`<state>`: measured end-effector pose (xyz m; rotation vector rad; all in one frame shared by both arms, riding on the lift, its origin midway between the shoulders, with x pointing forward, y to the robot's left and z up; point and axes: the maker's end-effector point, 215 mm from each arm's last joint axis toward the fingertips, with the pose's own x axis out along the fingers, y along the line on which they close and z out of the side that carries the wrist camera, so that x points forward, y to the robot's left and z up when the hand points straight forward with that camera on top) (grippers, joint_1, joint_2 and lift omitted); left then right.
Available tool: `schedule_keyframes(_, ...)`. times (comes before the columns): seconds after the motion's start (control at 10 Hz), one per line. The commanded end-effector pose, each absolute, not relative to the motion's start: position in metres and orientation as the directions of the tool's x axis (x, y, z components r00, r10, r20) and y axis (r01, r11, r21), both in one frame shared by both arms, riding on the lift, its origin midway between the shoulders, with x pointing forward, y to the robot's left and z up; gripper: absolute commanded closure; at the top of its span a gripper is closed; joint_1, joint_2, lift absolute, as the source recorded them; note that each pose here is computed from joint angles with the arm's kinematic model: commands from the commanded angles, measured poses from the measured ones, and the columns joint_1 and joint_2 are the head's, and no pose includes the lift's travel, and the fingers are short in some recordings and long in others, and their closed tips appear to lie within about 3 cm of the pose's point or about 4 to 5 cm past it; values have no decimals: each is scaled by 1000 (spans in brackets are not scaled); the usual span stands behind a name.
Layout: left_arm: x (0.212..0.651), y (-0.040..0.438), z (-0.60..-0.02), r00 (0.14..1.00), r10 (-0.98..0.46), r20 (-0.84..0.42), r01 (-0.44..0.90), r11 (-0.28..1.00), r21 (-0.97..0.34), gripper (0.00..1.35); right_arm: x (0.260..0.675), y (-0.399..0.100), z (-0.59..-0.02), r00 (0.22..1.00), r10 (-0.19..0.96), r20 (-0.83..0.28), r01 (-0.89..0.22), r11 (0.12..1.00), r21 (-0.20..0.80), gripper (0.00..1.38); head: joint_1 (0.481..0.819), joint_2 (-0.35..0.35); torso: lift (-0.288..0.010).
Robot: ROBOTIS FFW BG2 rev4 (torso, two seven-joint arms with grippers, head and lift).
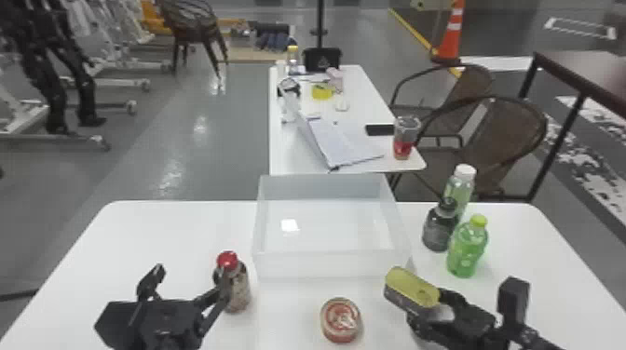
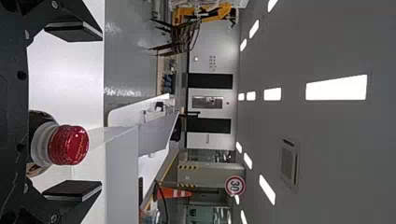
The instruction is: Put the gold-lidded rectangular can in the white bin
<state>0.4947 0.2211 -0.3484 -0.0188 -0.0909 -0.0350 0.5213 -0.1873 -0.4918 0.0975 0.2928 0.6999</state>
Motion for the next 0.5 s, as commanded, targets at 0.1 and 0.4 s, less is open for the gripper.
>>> schedule_keyframes(0.1, 495, 221, -350, 996, -33, 89, 35, 999, -20, 174, 527, -182, -491, 704, 666, -245, -648, 744, 163, 274, 549, 0, -100)
schedule_keyframes(0.4, 495, 222, -351, 996, -32, 85, 34, 999, -26, 174, 527, -185, -493, 718, 652, -245, -633, 757, 159, 907, 549, 0, -100)
